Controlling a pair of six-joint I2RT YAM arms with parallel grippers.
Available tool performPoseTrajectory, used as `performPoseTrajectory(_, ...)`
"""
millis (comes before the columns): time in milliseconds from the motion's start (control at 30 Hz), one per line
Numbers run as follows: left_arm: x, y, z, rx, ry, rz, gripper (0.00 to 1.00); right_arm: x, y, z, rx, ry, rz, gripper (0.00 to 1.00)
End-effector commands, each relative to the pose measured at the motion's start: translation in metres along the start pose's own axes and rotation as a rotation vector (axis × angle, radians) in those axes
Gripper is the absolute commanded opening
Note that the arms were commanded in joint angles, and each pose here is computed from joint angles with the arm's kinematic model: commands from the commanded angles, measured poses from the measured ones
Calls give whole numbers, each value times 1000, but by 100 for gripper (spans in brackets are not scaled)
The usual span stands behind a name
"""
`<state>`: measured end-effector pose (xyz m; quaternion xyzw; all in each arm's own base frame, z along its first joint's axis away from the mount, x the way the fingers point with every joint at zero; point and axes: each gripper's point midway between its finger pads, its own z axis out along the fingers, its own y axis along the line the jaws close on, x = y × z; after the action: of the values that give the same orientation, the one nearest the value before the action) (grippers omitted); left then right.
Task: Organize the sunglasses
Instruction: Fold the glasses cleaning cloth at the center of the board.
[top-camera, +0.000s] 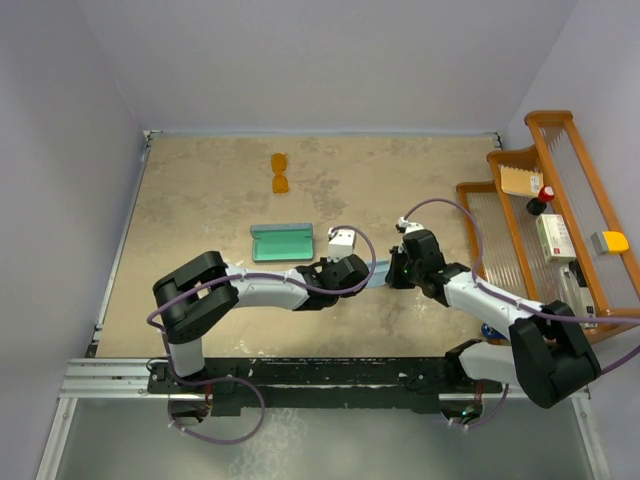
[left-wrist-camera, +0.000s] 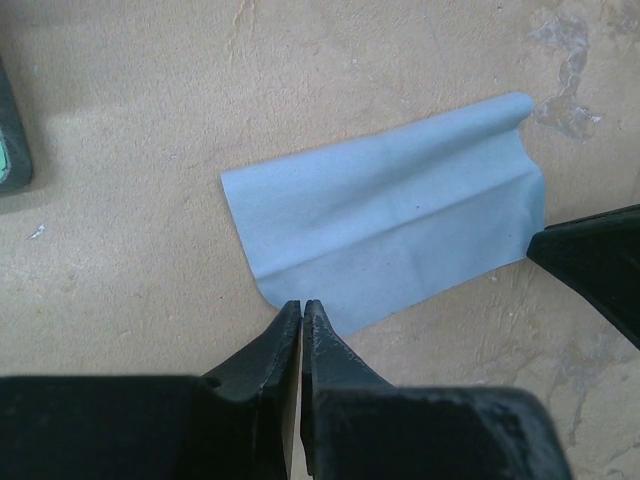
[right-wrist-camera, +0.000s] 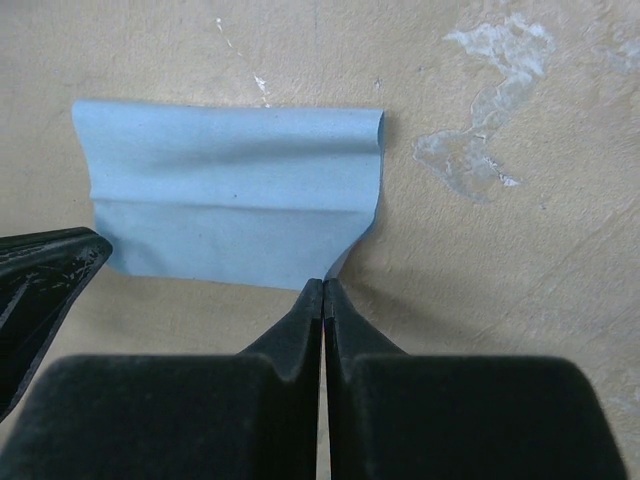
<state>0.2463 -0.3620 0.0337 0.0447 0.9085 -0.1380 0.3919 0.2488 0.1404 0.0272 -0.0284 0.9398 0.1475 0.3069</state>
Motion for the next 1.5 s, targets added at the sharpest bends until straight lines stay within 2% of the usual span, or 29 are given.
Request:
performPoseTrajectory(0, -26, -14, -12, 30, -57, -4, 0, -23, 11, -9, -27, -58, -5, 0)
performPoseTrajectory(467, -26, -7, -15, -2, -53, -14, 0, -24, 11, -10, -25, -57, -11, 0)
performPoseTrajectory(500, -24, -5, -15, -9, -47, -21, 2, -23, 10, -9, -23, -56, -12, 0)
performPoseTrajectory(633, -17, -3, -13, -11, -35, -56, 28, -20, 11, -8, -30, -54, -7, 0)
performPoseTrajectory(700, -17, -4, -13, -9, -36, -65, 31, -19, 11, -7, -32, -51, -7, 0)
performPoseTrajectory(867, -16, -7, -9, -10, -30, -81, 32, -18, 11, -6, -38, -49, -7, 0)
performPoseTrajectory(1133, -4, -18, -2, 27, 17, -83, 21, -17, 11, -6, -40, -51, -5, 0)
performPoseTrajectory(1467, -3, 0, -8, -35, 14, -64, 25, -19, 11, -5, -34, -57, -5, 0)
